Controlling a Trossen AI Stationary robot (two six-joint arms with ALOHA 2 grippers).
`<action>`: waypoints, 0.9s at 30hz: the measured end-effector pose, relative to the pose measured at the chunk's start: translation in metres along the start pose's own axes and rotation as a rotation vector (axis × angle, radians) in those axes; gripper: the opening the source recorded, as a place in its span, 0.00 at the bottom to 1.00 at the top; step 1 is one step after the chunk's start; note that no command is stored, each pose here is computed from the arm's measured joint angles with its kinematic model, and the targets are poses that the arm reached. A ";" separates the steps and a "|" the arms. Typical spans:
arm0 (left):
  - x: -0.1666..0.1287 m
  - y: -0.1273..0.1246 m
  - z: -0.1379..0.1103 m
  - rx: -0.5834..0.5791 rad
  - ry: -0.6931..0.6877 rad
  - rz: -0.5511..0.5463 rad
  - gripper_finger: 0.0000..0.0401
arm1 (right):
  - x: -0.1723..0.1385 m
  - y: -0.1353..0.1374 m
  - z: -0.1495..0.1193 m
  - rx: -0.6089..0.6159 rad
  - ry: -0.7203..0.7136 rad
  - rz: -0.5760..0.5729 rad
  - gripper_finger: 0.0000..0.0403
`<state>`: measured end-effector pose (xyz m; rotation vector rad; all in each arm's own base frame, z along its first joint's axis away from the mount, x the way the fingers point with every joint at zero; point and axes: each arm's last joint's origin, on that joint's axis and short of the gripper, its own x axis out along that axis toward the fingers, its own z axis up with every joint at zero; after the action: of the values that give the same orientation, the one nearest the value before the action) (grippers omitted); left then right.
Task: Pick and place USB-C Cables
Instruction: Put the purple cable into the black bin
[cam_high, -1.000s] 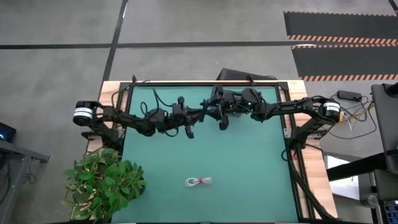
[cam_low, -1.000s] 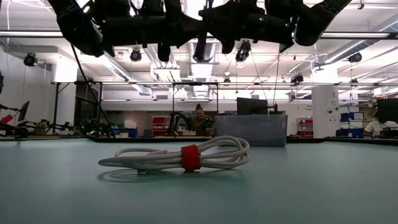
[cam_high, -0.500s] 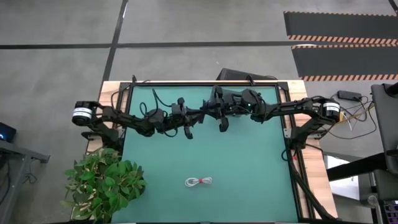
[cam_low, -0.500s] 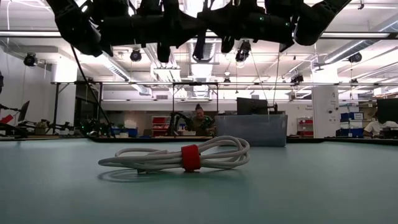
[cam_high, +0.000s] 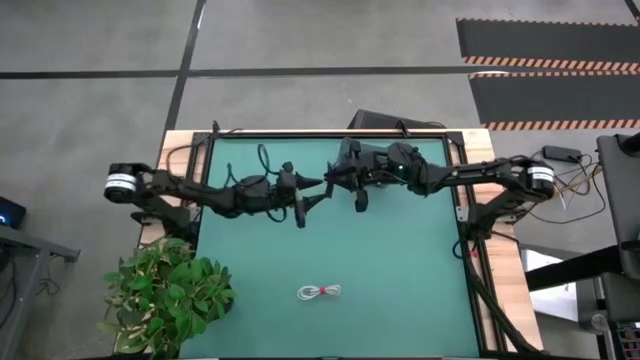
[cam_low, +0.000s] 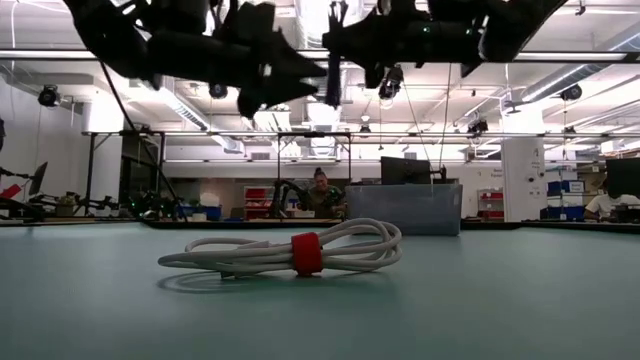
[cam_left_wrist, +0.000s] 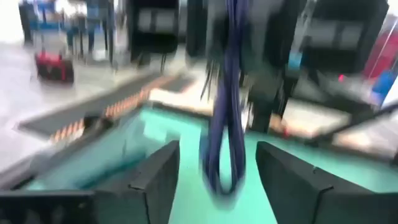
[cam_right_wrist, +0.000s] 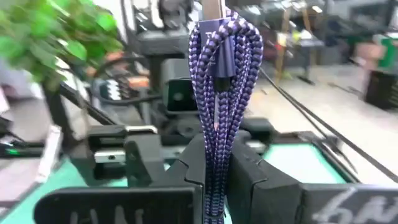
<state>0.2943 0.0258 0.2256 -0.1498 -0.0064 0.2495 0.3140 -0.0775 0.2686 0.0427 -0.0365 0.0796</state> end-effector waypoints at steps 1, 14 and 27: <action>-0.003 0.000 -0.001 0.009 0.048 0.006 0.51 | -0.003 0.000 0.002 -0.005 0.025 -0.031 0.05; -0.025 0.003 0.013 0.011 0.157 0.062 0.52 | -0.017 -0.022 0.070 -0.227 0.497 -0.797 0.05; -0.034 0.003 0.026 0.114 0.117 0.053 0.52 | -0.025 -0.017 0.055 -0.080 1.064 -0.658 0.05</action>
<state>0.2597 0.0239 0.2517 -0.0509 0.1283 0.2935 0.2885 -0.0986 0.3221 -0.0723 1.0336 -0.5630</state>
